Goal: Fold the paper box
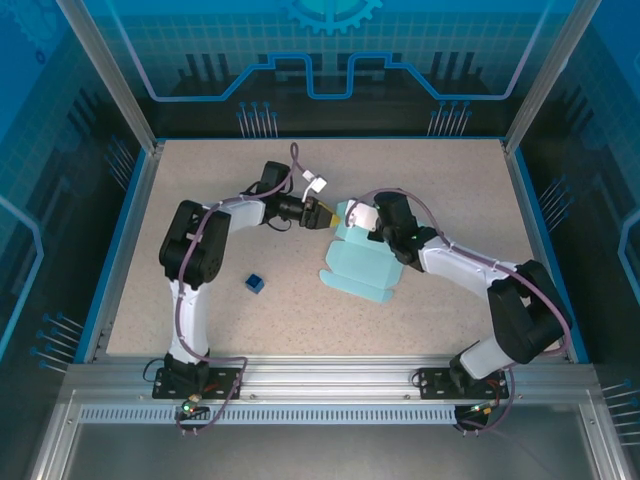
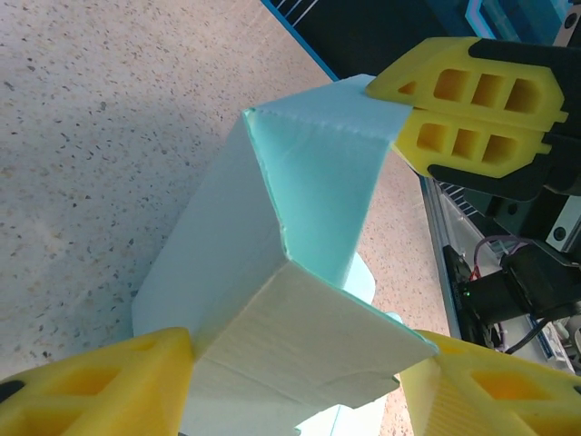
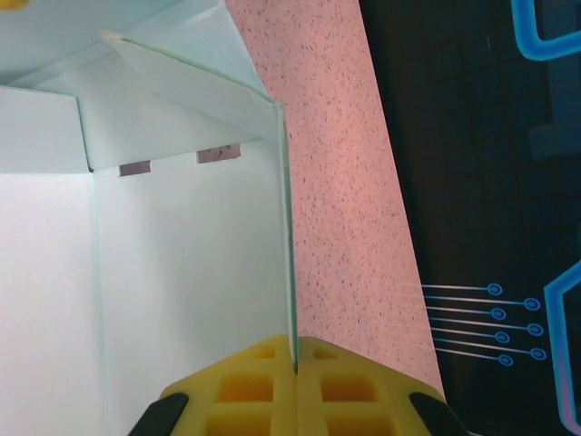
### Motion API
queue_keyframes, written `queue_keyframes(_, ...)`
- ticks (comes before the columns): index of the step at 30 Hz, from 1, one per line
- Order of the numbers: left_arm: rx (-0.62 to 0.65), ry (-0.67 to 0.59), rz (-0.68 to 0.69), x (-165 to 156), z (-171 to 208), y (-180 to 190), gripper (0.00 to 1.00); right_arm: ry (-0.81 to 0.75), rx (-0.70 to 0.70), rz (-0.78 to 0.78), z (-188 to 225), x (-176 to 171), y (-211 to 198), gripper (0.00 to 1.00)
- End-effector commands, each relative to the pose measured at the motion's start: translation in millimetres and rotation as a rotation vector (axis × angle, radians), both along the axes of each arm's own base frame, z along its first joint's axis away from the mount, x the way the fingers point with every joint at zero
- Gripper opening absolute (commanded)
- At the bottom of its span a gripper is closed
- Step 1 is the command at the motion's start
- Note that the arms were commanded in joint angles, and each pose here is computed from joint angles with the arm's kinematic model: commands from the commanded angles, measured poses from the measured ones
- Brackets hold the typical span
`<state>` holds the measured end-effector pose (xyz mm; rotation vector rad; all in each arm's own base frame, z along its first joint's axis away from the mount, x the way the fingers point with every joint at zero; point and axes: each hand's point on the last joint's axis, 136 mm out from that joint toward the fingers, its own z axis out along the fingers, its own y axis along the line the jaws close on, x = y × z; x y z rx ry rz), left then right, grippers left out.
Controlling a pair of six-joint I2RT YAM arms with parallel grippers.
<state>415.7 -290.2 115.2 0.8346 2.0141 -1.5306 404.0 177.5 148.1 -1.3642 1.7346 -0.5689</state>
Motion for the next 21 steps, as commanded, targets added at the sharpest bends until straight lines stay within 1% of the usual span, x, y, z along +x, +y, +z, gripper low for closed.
queue_keyframes(1, -0.005, -0.019, 0.041, 3, 14, 10, 0.64, -0.036, 0.020, 0.032, 13, 14, 10, 0.00)
queue_keyframes(4, 0.021, -0.043, 0.109, 12, 14, 20, 0.66, -0.014, 0.027, 0.050, 12, 14, 15, 0.00)
queue_keyframes(6, 0.061, -0.099, 0.159, 16, 13, 27, 0.68, 0.010, 0.042, 0.060, 11, 12, 17, 0.00)
queue_keyframes(10, 0.085, -0.170, 0.194, 20, 20, 30, 0.71, 0.041, 0.047, 0.070, 8, 8, 19, 0.00)
queue_keyframes(16, 0.079, -0.230, 0.139, 11, 30, 16, 0.75, 0.072, 0.070, 0.072, 8, 7, 22, 0.00)
queue_keyframes(21, 0.125, -0.236, 0.091, 8, 26, 6, 0.70, 0.075, 0.082, 0.076, 11, 7, 24, 0.00)
